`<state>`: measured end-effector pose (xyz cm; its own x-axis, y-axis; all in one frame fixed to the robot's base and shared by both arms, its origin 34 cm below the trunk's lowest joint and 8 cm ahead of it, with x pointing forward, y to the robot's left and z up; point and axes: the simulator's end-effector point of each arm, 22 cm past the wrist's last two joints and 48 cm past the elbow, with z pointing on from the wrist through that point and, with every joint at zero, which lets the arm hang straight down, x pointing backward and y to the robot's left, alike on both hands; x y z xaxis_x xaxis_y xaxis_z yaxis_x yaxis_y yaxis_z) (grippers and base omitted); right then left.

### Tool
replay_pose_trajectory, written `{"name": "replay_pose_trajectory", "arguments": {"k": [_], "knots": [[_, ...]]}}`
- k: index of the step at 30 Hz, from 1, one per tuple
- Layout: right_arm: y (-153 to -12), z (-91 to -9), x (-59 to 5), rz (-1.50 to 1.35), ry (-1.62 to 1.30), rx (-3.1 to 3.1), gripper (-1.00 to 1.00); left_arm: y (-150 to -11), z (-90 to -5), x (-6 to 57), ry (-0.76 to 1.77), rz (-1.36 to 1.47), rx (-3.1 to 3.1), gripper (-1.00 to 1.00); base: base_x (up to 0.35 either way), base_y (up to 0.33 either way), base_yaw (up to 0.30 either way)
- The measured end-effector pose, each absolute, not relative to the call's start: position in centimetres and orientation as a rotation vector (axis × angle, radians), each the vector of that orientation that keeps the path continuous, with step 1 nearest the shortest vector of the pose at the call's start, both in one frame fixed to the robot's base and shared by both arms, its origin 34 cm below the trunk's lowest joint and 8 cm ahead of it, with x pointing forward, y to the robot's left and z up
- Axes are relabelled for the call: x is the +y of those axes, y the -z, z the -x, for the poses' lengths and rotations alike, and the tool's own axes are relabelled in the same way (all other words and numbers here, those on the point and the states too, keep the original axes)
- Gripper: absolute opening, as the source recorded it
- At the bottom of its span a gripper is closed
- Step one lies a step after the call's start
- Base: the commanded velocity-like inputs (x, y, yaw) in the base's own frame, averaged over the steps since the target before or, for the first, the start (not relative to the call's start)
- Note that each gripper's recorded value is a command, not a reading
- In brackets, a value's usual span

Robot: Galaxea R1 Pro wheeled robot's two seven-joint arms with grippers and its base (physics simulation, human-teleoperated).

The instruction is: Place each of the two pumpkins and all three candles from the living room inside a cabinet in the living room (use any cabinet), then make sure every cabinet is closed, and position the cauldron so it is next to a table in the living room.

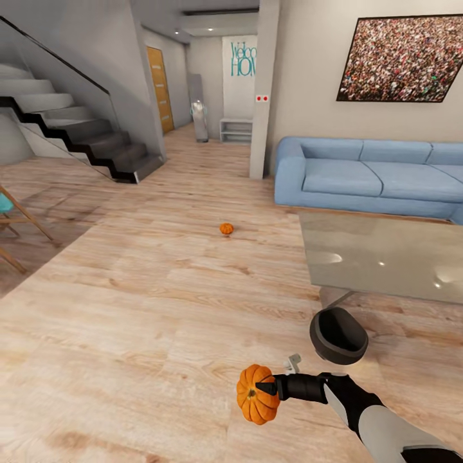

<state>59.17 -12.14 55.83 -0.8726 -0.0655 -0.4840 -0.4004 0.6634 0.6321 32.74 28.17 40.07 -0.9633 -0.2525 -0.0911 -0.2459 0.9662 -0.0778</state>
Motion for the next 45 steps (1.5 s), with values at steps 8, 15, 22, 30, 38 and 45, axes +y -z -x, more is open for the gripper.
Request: {"name": "replay_pose_trajectory", "arguments": {"k": [8,15,22,30,38,45], "knots": [[-56.0,-59.3,-12.1,0.365,-1.076,2.453,-1.00,-40.1,-32.9,28.2,0.101,0.383,3.012,1.00,0.000,0.000,0.006],[-56.4,-59.5,-12.1,0.370,-1.072,2.445,-1.00,-40.3,-33.3,28.2,0.102,0.381,3.002,1.00,0.000,0.000,0.000],[-56.9,-59.8,-12.1,0.372,-1.068,2.435,-1.00,-40.5,-33.7,28.2,0.104,0.379,2.991,1.00,0.000,0.000,0.000],[-57.5,-60.0,-12.1,0.378,-1.062,2.425,-1.00,-40.8,-34.2,28.2,0.106,0.378,2.979,1.00,0.000,0.000,0.000],[-57.8,-60.2,-12.1,0.382,-1.059,2.419,-1.00,-40.9,-34.4,28.2,0.107,0.376,2.973,1.00,0.000,0.000,0.000],[-57.3,-60.6,-12.8,0.370,-1.004,2.437,-1.00,-40.9,-34.5,28.2,0.107,0.376,2.973,1.00,0.000,0.000,0.000]]}}
